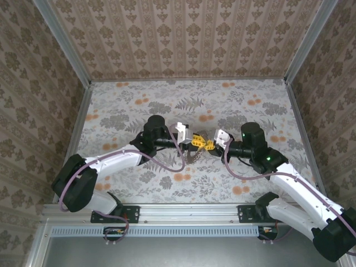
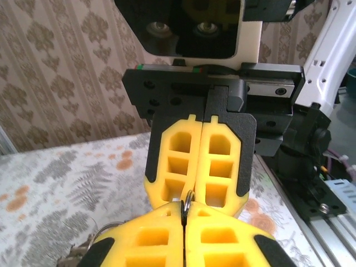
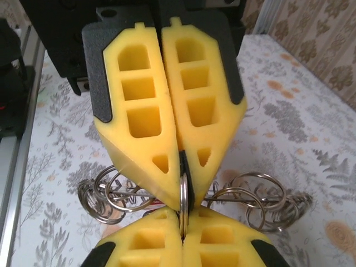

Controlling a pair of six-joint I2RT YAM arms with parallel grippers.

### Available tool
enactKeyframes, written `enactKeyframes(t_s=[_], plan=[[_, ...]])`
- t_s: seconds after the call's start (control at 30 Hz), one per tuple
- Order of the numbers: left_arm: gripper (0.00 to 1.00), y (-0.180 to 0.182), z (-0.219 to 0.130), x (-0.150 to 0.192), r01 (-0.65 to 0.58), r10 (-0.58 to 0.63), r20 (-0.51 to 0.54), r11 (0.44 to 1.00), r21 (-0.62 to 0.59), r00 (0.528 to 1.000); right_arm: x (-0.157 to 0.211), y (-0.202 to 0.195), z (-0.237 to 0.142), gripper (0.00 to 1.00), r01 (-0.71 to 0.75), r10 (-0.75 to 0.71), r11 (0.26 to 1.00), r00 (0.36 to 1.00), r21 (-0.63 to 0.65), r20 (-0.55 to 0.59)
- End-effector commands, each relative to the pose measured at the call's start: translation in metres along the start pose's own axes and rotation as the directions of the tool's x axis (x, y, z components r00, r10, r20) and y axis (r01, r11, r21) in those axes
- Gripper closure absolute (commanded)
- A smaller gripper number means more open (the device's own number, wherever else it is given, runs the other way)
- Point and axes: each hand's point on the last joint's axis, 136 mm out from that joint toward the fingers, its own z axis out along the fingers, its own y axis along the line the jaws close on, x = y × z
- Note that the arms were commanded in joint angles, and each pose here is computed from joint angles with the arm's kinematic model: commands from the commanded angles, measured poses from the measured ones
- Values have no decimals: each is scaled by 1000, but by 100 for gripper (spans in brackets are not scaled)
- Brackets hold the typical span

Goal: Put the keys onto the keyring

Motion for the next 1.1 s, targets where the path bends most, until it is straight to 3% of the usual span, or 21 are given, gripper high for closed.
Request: enactKeyframes(t_s=[0.0, 0.07, 0.3, 1.07], plan=[[88, -5, -6, 9, -3, 4, -125, 1000, 10, 992, -10, 4, -5, 100, 56, -56, 998, 998, -35, -15], [81, -8, -10, 15, 8, -3, -193, 1000, 25, 981, -5, 3, -5, 100, 57, -58, 998, 997, -31, -55], [80, -9, -15, 25, 95, -77, -302, 995, 44, 950, 13, 6, 4, 100, 73, -84, 995, 978, -63, -190], [82, -8, -12, 24, 112, -86, -332, 992, 60, 939, -2, 11, 27, 100, 48, -59, 995, 989, -85, -135]])
